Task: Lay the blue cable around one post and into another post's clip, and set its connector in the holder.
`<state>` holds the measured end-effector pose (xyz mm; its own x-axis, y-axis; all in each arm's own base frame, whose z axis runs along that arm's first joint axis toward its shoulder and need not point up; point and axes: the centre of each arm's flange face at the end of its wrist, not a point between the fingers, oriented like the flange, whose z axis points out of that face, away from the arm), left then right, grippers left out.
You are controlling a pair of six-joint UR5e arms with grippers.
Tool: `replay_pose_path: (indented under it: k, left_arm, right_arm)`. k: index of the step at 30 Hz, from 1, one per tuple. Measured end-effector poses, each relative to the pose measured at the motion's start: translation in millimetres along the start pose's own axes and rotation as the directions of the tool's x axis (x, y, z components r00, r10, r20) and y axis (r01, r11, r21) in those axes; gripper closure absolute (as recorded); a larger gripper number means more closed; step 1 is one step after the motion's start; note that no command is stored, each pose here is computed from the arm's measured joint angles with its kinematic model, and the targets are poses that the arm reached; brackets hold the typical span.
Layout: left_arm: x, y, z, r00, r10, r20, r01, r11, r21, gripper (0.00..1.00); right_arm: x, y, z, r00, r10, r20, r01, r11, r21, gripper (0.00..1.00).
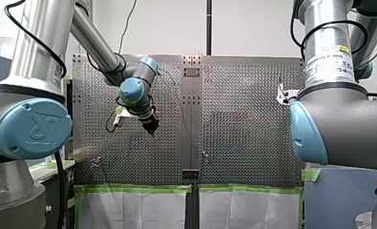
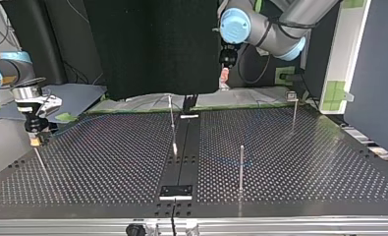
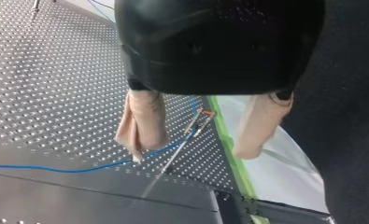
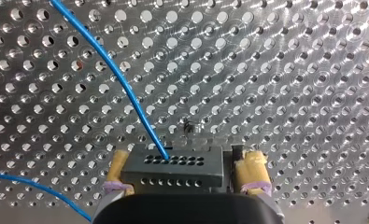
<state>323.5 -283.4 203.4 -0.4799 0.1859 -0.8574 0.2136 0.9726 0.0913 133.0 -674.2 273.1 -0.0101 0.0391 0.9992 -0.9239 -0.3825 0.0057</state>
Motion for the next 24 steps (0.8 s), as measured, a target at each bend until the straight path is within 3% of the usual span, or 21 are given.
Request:
replay_pose_path:
  k: [7, 16, 24]
  left_arm:
    - [28, 1.5, -4, 1.0, -0.009, 0.0, 0.009, 0.9999, 0.011, 0.0]
    - [64, 2.9, -13, 0.9978, -0.067, -0.003, 0.067, 0.9971, 0.037, 0.0]
    - [94, 6.3, -22, 0.9977, -0.068, -0.004, 0.068, 0.9967, 0.044, 0.0]
  right_arm:
    - [0, 0.0, 0.0, 1.0, 0.0, 0.0, 0.0, 1.0, 0.0, 0.0]
    - [0, 0.0, 0.0, 1.0, 0.0, 0.0, 0.0, 1.0, 0.0, 0.0]
    - [0, 0.0, 0.0, 1.0, 0.0, 0.0, 0.0, 1.0, 0.0, 0.0]
